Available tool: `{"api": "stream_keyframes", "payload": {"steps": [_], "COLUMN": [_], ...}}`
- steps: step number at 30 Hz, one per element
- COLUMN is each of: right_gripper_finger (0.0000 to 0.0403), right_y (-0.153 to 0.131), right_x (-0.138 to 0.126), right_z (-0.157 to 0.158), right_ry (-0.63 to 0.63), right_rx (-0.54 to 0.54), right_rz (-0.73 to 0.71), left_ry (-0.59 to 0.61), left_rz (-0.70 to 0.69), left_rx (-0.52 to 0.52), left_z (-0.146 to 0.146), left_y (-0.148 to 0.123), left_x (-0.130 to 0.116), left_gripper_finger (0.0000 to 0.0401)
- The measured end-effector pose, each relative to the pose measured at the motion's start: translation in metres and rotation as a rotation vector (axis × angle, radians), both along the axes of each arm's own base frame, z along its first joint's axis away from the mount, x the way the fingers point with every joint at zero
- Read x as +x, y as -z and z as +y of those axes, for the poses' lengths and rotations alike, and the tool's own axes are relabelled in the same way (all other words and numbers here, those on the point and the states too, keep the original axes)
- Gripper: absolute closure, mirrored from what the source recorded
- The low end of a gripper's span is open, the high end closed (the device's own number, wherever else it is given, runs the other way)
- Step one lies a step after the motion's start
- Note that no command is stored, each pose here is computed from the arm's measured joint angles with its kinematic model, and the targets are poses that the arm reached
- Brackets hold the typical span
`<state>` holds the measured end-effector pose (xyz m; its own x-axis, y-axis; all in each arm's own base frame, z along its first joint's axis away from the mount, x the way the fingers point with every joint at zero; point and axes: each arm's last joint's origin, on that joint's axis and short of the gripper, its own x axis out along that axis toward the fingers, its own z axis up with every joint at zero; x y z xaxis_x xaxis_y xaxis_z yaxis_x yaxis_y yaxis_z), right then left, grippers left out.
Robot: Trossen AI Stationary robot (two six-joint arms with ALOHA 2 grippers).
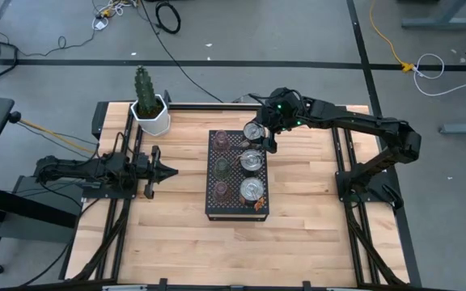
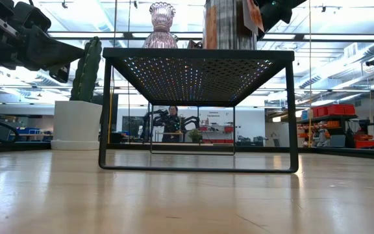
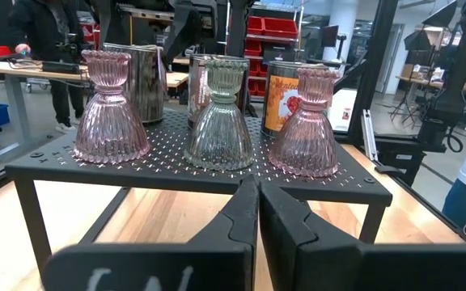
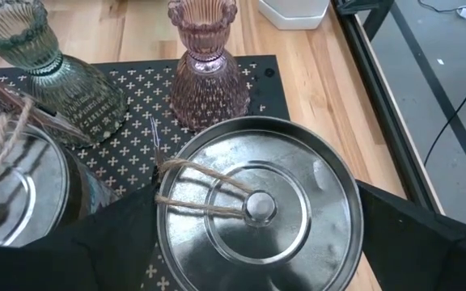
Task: Pick & Place candle stick holders
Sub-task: Put the brown scented candle on the shelf
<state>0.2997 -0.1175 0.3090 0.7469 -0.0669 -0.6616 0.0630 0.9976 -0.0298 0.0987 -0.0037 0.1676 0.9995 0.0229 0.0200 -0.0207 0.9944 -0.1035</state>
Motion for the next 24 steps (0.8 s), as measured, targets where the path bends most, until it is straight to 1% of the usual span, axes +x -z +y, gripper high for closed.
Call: {"api": "stream_keyframes", "payload": {"steps": [7, 14, 19, 24], "right_gripper_finger": [0.0034, 0.0007, 0.0014, 0.0011], "right_y": [0.0, -0.0011, -0.0027, -0.0027], "right_x": [0.0, 0.0002, 0.0014, 0.0014], "right_z": [0.0, -0.0001, -0.0005, -0.0006], "right_ry": [0.0, -0.002, -0.003, -0.003], "right_rx": [0.0, -0.007, -0.013, -0.014], "right_rz": [0.0, -0.01, -0.028, -0.028], "left_ry": [0.0, 0.0, 0.0, 0.0], "left_rz": [0.0, 0.0, 0.0, 0.0], "left_rx": [0.0, 0.0, 0.0, 0.0], "left_z": [0.0, 0.0, 0.0, 0.0], "left_y": [0.0001, 0.0, 0.0, 0.0001], "left_x": [0.0, 0.0, 0.0, 0.0], "left_gripper_finger": [0.0383, 0.0383, 0.0383, 0.0383]}}
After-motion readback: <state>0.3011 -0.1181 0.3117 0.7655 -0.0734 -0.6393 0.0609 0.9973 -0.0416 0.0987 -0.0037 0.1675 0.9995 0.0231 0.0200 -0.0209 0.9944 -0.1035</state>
